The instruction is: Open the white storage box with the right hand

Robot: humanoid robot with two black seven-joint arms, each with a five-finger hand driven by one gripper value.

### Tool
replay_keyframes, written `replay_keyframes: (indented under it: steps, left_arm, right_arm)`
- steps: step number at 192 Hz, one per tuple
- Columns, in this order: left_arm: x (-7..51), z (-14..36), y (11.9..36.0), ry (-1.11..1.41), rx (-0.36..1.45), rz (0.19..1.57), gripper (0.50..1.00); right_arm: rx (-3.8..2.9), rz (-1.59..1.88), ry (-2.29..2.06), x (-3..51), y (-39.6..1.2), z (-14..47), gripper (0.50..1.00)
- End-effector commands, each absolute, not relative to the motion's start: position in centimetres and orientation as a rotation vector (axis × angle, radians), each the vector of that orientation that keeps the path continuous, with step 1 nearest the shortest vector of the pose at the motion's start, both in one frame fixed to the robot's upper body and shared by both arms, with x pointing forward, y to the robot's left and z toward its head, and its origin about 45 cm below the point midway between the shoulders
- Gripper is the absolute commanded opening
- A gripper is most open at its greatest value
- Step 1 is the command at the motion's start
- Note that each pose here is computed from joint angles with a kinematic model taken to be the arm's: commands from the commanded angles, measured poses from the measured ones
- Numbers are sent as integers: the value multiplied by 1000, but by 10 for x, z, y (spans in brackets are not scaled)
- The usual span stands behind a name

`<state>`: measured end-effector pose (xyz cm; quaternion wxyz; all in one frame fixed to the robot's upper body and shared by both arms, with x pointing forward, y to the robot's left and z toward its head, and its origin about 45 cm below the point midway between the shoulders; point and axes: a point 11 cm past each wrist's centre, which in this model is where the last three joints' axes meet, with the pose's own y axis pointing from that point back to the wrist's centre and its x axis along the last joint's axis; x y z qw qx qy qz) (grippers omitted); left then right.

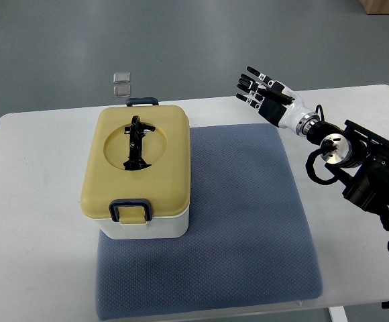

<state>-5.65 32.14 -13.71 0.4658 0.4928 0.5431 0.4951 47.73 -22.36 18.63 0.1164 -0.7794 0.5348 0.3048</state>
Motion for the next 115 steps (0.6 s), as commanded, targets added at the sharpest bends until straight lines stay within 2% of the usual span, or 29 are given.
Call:
replay_keyframes:
  steps: [1,115]
  left_arm:
    - [-57,-137,322,1330,1216,1211,1000]
    - [-57,-137,325,1328,1228,1224,1000]
  right_arm:
    - [-2286,892,1566,477,-224,186,938]
    - [-2285,861,1644,479,-236,186,938]
